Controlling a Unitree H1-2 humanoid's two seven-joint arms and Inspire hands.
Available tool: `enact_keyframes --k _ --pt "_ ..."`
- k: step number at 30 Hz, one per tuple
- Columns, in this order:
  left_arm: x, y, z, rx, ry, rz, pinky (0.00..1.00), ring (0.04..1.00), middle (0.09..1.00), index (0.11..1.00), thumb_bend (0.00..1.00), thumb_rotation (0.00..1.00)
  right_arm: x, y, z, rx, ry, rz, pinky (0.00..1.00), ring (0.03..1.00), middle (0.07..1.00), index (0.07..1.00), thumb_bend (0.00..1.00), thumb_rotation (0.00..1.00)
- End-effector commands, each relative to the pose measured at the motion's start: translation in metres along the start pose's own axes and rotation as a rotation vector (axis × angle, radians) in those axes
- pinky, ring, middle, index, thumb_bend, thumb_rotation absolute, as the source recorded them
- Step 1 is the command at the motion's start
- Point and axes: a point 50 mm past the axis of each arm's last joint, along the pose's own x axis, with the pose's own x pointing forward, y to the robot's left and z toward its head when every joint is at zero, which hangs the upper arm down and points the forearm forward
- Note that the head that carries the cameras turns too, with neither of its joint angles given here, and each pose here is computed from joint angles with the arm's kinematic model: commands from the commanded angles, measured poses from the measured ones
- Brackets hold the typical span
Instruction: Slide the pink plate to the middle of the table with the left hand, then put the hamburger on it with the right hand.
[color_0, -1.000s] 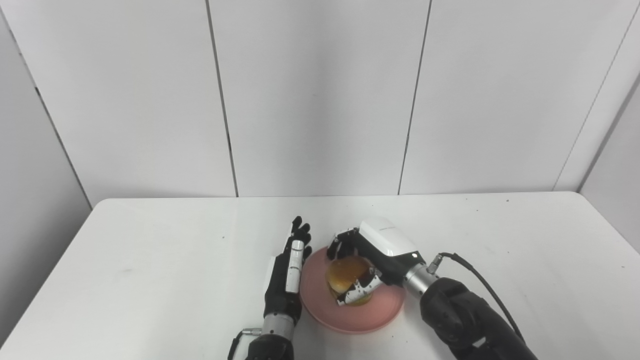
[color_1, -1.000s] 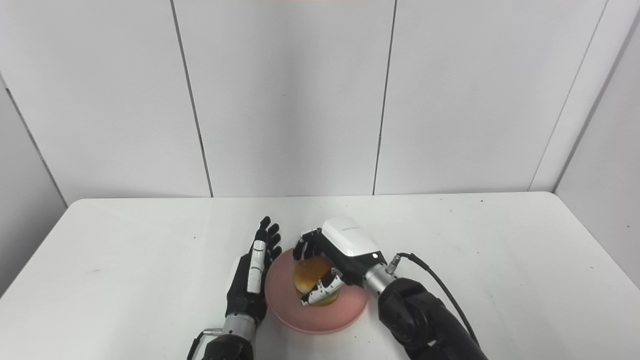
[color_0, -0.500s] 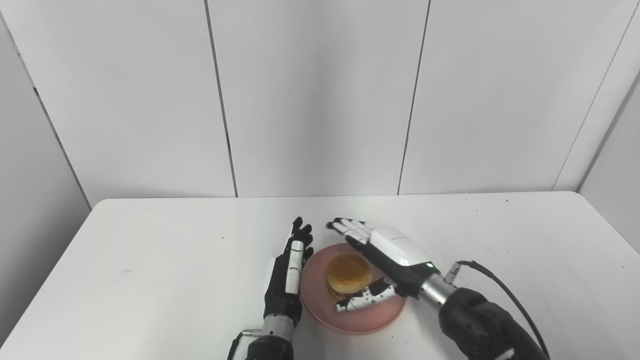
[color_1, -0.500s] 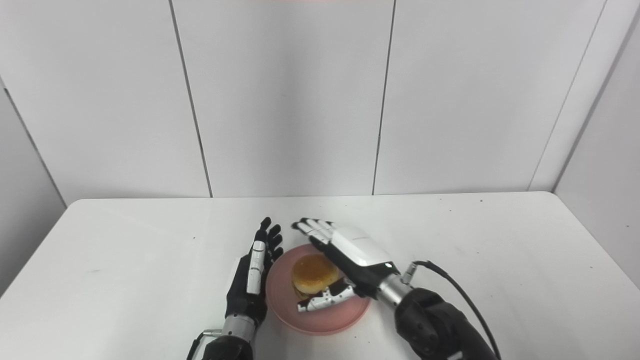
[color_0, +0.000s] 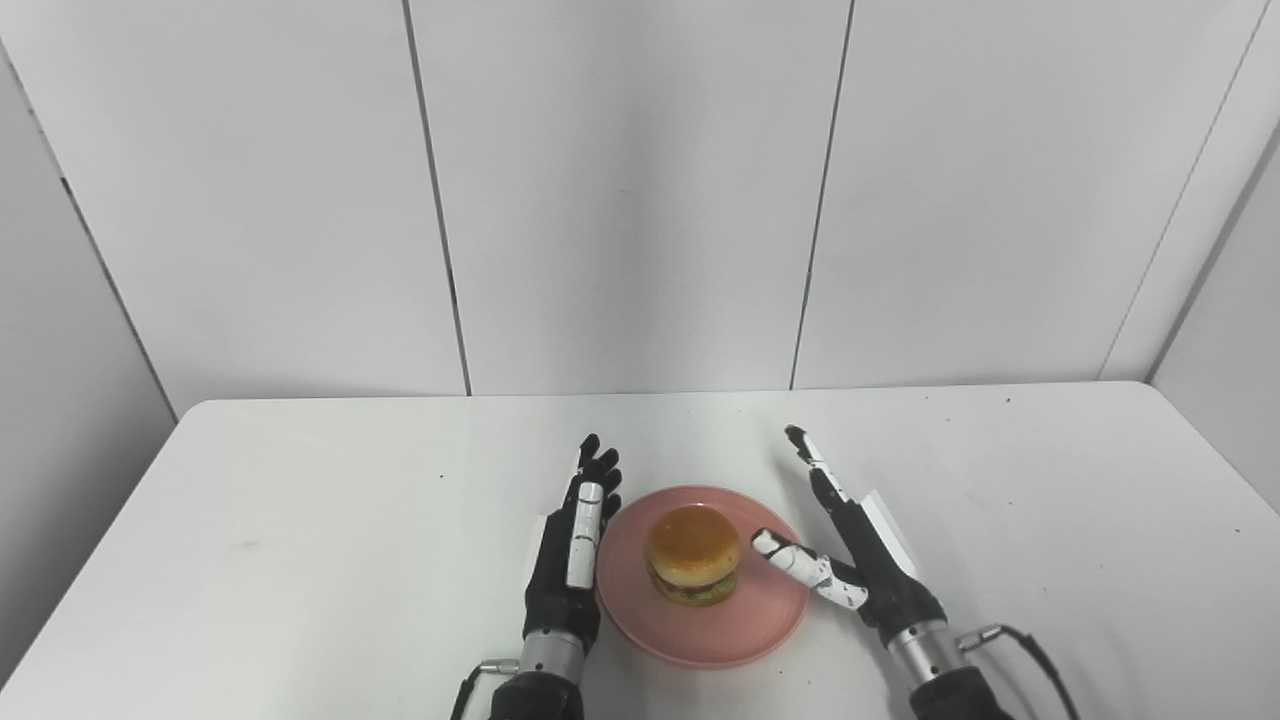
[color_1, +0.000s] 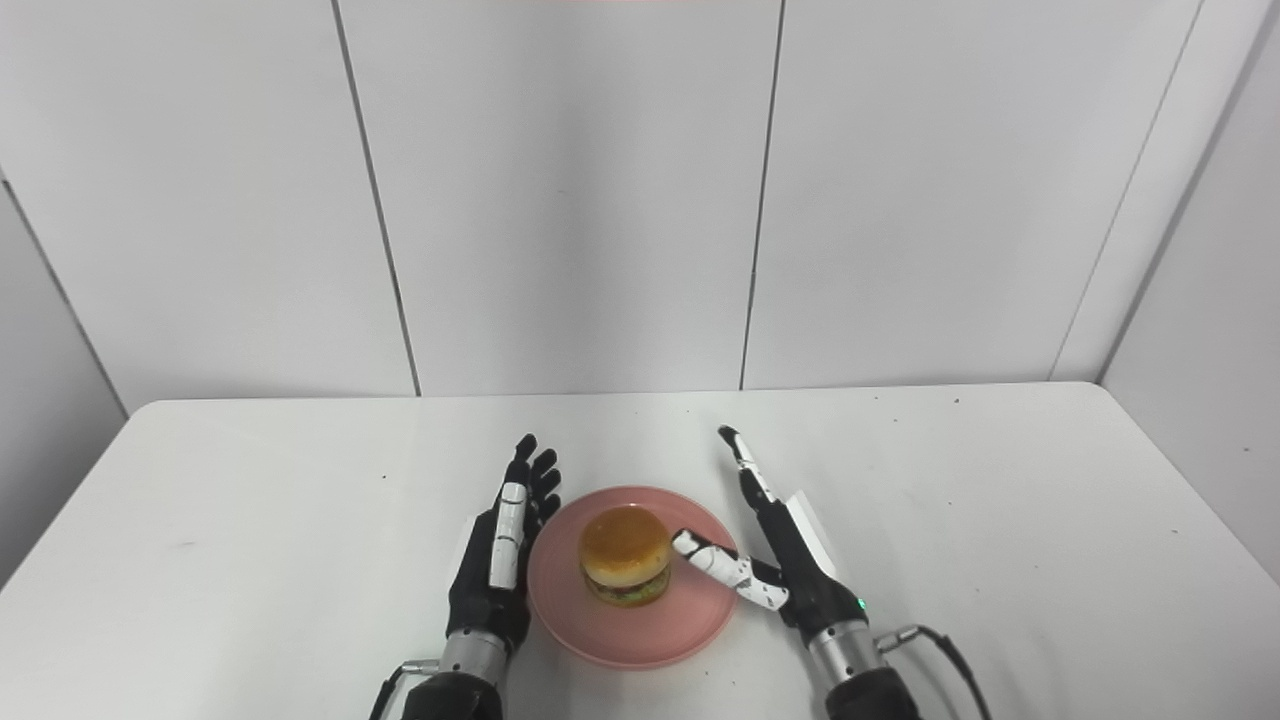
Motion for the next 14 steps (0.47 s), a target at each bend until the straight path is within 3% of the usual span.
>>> enact_keyframes --k 1,6,14 --pt "-0.0218 0.0155 -0.0293 0.006 0.086 0.03 0.99 0.977 0.971 0.982 0.69 1.0 0.0131 0.0005 0.0147 0.113 -0.068 -0.071 1.0 1.0 1.0 1.0 0.67 0.88" --pt "-0.023 0.0187 -0.0292 0.02 0.079 0.032 0.99 0.977 0.972 0.983 0.69 1.0 0.0129 0.0049 0.0144 0.297 -0.037 -0.08 1.0 1.0 1.0 1.0 0.72 0.88" --pt "-0.0248 0.0193 -0.0286 0.022 0.074 0.029 0.99 0.979 0.975 0.987 0.69 1.0 0.0076 0.0073 0.0162 0.398 0.067 -0.066 1.0 1.0 1.0 1.0 0.74 0.91"
